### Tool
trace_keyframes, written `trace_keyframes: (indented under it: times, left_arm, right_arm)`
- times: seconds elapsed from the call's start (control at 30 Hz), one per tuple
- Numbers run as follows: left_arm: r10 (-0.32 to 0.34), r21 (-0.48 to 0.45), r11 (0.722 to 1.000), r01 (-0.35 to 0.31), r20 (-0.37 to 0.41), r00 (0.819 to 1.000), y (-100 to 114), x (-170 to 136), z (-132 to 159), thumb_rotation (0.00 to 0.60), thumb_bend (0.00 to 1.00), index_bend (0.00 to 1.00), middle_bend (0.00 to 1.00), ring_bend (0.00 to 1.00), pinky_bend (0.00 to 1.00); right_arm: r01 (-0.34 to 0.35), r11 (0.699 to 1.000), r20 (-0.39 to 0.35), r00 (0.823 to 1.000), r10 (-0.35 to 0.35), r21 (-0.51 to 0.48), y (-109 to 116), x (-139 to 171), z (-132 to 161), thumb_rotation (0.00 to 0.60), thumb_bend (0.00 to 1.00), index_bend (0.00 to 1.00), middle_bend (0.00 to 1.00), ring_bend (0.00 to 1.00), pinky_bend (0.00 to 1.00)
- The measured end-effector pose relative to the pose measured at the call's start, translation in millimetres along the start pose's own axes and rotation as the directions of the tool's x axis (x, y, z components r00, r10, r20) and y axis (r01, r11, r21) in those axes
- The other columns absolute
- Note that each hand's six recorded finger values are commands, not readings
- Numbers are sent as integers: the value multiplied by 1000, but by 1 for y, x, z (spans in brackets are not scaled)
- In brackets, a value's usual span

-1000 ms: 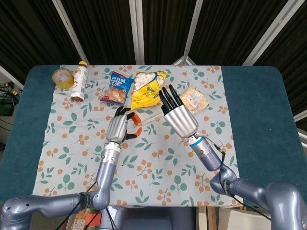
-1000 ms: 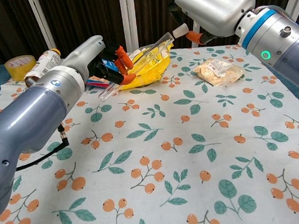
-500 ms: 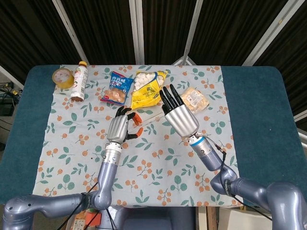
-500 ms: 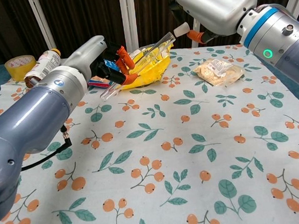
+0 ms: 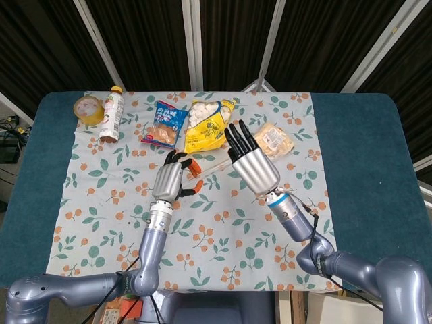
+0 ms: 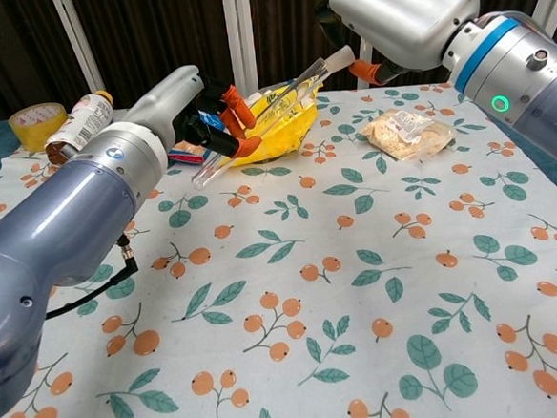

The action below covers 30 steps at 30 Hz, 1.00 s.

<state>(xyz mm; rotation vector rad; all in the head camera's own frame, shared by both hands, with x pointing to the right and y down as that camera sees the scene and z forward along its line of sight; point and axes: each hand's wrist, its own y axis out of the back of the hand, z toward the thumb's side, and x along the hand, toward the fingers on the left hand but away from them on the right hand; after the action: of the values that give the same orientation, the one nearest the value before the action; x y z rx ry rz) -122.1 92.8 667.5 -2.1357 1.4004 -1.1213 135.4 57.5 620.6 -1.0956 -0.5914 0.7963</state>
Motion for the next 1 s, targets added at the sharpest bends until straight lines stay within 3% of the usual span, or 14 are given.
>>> trace_keyframes:
  times: [1.0]
  left_arm:
    - [1, -7, 1000, -1, 0, 1000, -1, -2, 1, 600, 771, 670, 653, 165, 0]
  right_arm:
    - [0, 1000, 4, 1000, 0, -4, 2, -1, -1, 600, 397, 684, 187, 13, 3]
